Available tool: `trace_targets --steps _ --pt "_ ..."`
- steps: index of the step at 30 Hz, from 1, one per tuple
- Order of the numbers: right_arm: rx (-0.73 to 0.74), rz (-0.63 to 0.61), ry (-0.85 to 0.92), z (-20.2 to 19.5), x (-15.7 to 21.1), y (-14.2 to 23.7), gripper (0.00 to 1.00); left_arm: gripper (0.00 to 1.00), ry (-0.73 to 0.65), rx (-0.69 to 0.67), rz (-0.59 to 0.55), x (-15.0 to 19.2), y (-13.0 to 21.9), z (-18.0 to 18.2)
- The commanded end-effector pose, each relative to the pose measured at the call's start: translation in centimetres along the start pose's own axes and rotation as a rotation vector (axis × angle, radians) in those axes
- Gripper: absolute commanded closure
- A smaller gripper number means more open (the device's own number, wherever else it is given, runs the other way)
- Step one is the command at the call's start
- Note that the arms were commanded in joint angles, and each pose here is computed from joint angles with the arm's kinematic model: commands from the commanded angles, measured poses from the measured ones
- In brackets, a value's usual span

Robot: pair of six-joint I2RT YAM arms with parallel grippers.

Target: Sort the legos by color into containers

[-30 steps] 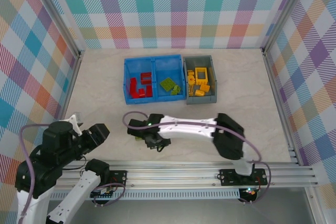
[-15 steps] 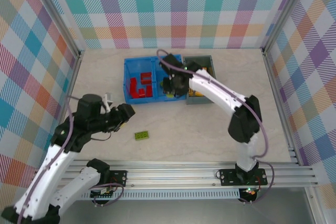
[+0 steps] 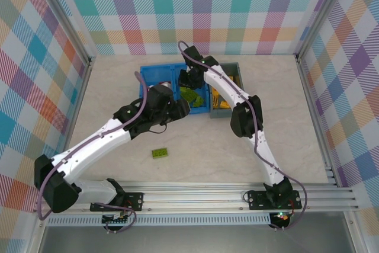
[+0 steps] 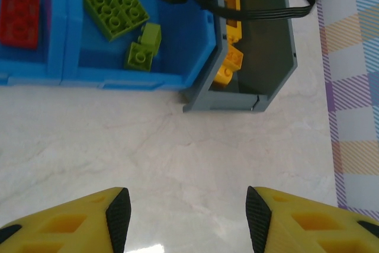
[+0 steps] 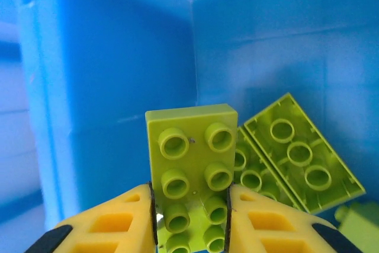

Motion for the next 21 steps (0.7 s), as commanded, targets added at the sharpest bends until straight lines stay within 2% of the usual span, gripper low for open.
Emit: trace_targets --steps 1,4,8,10,16,21 --pt "-0.097 -0.016 -0.017 0.6 -1.4 -0.2 0.70 0.44 -0.064 0.020 -0.077 -1.0 0.3 -1.8" --pt "-0.121 -0.013 -0.022 0.4 -1.7 -1.3 0.66 0.44 -0.080 0.010 -0.069 -0.7 0.2 -1.9" --pt "-0.118 -0.003 -0.036 0.1 -1.7 -2.1 0.52 0.44 -0.088 -0.005 -0.066 -0.2 0.4 -1.5" --pt "-0.123 -0.005 -0.030 0.3 -1.8 -1.7 0.48 0.44 -0.092 -0.021 -0.063 0.1 0.8 -1.1" --pt "-0.128 -0.065 0.027 2.0 -2.2 2.7 0.44 0.44 -0.097 -0.119 -0.041 0.9 2.5 1.1" --pt "-0.105 -0.143 0.080 3.5 -2.1 8.2 0.48 0.44 -0.025 -0.216 -0.032 2.3 4.3 4.3"
Point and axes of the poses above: each hand's point on the last joint's axis, 136 mm out from that joint toward the fingers, its own y axis back along the fingers, its own z axis along the line the jaws close on, x = y × z, the point moved 6 cm from there along y, back along the fingers
